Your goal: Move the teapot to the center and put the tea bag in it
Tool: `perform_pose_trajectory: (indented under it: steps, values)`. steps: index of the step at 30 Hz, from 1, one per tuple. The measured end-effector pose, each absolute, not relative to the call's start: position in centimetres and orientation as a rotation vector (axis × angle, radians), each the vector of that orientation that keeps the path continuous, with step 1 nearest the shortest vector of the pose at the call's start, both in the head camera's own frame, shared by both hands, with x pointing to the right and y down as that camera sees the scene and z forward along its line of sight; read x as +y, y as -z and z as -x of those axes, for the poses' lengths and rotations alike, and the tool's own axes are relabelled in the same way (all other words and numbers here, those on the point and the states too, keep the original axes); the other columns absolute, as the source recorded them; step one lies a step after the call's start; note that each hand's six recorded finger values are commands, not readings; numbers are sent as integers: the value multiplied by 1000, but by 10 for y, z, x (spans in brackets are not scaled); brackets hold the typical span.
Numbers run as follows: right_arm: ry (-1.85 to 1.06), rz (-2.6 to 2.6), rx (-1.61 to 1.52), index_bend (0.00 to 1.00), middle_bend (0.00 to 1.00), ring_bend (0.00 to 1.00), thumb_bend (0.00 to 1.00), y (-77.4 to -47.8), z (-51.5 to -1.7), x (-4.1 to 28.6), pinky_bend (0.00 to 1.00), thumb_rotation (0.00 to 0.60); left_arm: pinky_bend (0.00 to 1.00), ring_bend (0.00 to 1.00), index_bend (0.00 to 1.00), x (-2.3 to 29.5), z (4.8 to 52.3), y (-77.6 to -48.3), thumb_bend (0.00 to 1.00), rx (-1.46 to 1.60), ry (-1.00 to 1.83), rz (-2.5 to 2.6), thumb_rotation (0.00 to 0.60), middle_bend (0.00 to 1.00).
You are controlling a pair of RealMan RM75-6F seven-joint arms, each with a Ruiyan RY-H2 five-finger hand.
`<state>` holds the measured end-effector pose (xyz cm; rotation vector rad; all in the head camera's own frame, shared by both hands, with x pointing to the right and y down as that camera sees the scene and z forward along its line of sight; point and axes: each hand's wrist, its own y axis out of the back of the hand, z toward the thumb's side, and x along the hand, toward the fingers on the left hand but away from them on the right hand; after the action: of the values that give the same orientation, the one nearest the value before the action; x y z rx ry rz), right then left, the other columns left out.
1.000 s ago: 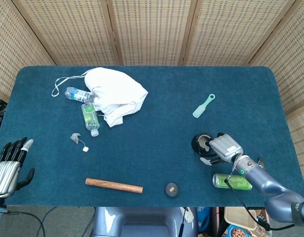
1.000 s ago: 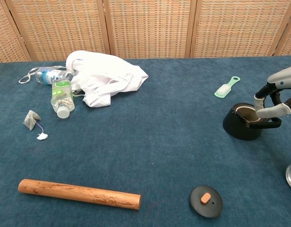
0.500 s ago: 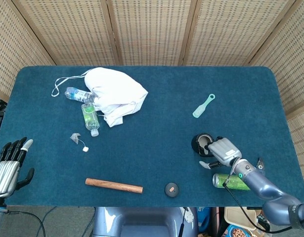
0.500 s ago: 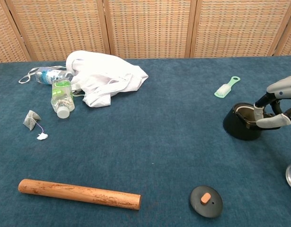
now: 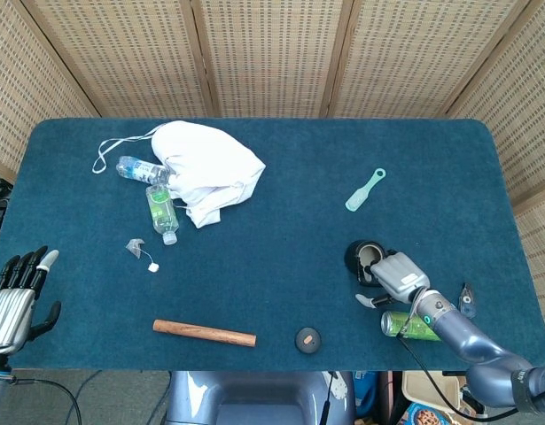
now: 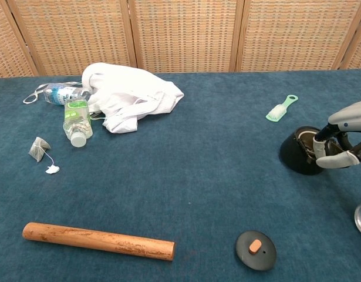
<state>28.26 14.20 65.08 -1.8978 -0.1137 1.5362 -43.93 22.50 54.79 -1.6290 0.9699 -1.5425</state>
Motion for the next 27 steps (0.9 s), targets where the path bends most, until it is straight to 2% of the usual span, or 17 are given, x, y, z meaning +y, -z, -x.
perform_pose_trajectory:
  steps: [10, 16, 20, 24, 27]
  values:
    - [-1532, 1840, -110, 361, 350, 491, 499, -648, -283, 140, 253, 101, 0, 38, 41, 226, 440, -550, 460, 967, 1547, 1635, 600, 0]
    - [-1539, 1812, -93, 361, 352, 492, 373, -647, -285, 140, 258, 101, 0, 38, 41, 225, 439, -551, 460, 967, 1544, 1636, 600, 0]
    - [-1538, 1796, -90, 361, 365, 496, 362, -646, -286, 140, 260, 102, 0, 38, 41, 225, 439, -551, 460, 966, 1544, 1635, 600, 0]
    - [-1541, 1789, -94, 361, 367, 500, 292, -645, -286, 141, 263, 101, 0, 38, 41, 225, 439, -552, 460, 962, 1546, 1637, 600, 0]
    - [-1546, 1782, -90, 361, 370, 500, 280, -645, -288, 143, 263, 102, 0, 38, 41, 224, 438, -552, 461, 962, 1543, 1637, 600, 0]
